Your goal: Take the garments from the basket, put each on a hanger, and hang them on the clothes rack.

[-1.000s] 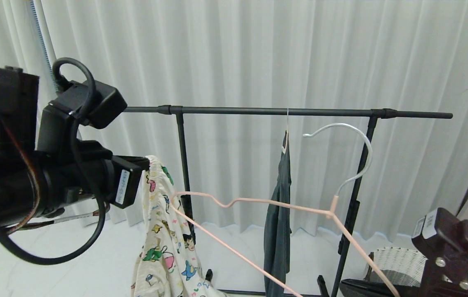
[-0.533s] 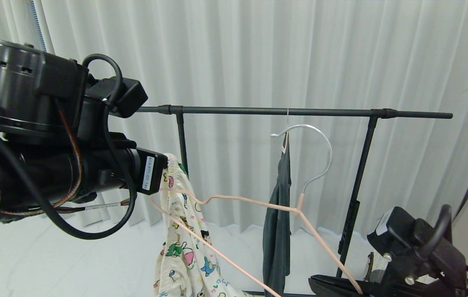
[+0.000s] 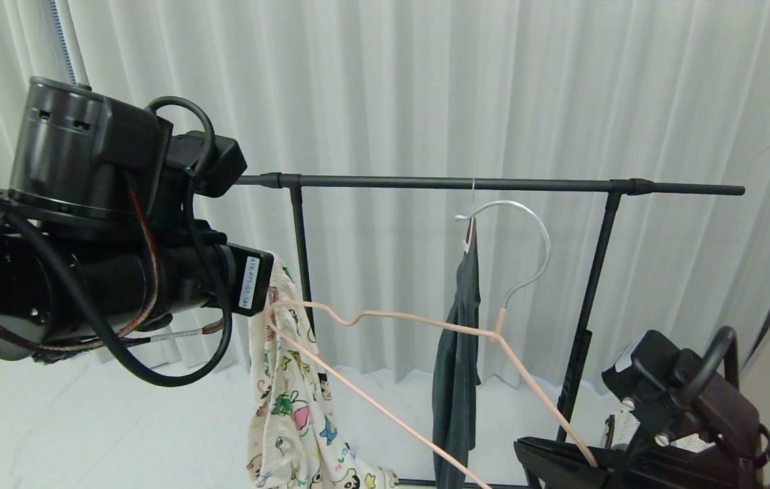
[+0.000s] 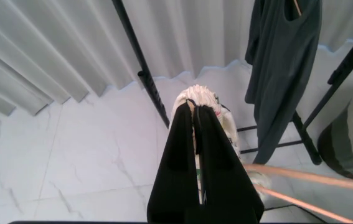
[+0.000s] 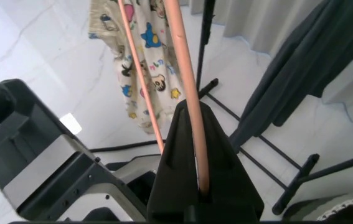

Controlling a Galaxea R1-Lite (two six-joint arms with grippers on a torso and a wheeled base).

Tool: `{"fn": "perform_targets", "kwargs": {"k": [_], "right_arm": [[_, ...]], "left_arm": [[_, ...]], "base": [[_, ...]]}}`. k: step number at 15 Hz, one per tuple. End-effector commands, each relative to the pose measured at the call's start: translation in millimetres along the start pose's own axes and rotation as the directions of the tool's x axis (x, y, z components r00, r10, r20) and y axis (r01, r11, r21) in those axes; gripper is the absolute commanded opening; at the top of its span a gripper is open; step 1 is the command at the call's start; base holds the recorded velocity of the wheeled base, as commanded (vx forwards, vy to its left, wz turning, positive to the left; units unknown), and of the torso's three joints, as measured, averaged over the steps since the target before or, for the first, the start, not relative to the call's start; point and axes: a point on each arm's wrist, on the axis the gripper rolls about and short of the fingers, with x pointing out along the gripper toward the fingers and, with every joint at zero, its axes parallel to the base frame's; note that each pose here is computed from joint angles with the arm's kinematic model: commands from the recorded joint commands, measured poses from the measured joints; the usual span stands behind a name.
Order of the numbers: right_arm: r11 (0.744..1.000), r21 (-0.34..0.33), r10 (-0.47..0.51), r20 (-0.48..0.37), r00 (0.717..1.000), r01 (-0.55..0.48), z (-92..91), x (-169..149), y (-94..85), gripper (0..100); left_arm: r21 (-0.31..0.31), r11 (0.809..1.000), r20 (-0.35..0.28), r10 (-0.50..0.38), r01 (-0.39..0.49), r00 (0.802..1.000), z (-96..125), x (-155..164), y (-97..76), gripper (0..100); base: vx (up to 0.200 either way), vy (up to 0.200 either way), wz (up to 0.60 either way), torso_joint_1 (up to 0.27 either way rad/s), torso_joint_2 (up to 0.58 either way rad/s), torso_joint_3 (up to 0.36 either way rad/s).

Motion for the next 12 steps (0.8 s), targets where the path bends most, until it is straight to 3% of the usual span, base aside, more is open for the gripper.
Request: {"fn": "perform_targets", "kwargs": {"k": [1,12], "right_arm": [[1.000,0.002,-0.013,-0.005,1.000,0.013,-0.5,3,-1.6,0],[0.990,0.027,-0.137,-0.005,0.991,0.137,1.3,16,-16.2,0]], "left_arm": [[0.004,1.000,0.003,-0.007,0.007,1.000,0,-1,-1.9,0],[0.008,1.000,0.004,0.013,-0.013,1.000,1,-1,-4.2,0]], "base": [[0.000,0.000,0.00,0.000,0.00,0.000],[0.000,0.000,0.00,0.000,0.00,0.000]]}}
